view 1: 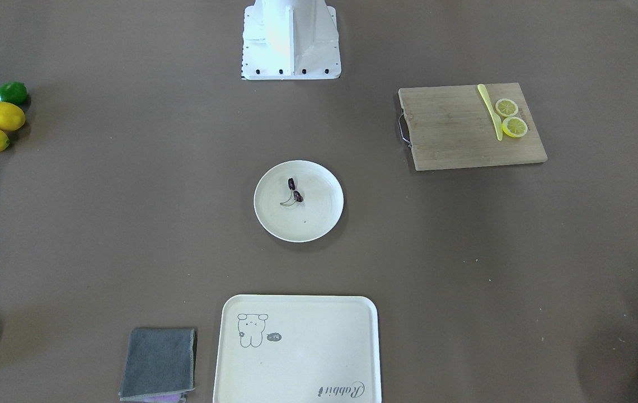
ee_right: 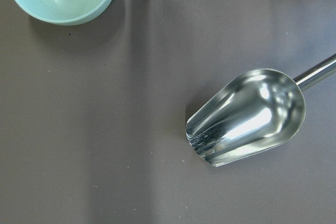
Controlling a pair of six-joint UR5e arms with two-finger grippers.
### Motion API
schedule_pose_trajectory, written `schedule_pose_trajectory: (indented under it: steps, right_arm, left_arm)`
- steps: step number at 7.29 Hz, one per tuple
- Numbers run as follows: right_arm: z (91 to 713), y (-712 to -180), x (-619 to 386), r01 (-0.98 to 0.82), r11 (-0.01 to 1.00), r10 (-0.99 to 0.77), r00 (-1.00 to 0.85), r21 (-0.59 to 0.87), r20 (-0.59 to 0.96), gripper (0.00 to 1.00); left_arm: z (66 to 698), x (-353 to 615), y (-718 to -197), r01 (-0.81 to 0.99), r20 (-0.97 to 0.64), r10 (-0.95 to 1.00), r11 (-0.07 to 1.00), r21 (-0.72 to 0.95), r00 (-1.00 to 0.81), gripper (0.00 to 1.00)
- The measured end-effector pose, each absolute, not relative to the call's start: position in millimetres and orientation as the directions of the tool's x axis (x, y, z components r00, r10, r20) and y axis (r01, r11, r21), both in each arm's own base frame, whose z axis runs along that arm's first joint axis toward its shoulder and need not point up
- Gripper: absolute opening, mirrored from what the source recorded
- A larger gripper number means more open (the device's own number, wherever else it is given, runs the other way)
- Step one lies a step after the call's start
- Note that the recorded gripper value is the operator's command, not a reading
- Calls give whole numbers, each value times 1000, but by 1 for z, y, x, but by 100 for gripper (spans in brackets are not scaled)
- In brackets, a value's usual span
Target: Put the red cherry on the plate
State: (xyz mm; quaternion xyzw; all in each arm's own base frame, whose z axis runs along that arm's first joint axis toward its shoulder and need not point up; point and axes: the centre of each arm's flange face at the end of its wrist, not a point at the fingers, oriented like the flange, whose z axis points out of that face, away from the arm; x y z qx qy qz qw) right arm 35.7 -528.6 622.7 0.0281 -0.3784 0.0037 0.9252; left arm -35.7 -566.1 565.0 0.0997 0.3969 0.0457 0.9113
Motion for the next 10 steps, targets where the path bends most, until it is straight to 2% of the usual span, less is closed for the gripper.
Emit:
schedule_pose_trajectory:
  steps: [1,3,10]
  right_arm:
    - [622,-528,36,-30,998,-14,712,50,702,100]
    - [622,-526,38,-36,998,-8,708,48,707,100]
    - [623,-525,40,-43,998,2,707,40,707,100]
  left_arm:
    - [598,-47,-546,3,-726,132,983,181,675,98]
    - [623,-57,-525,18,-731,109,986,164,674,98]
    - [609,-63,-531,25,-678,122,979,202,725,98]
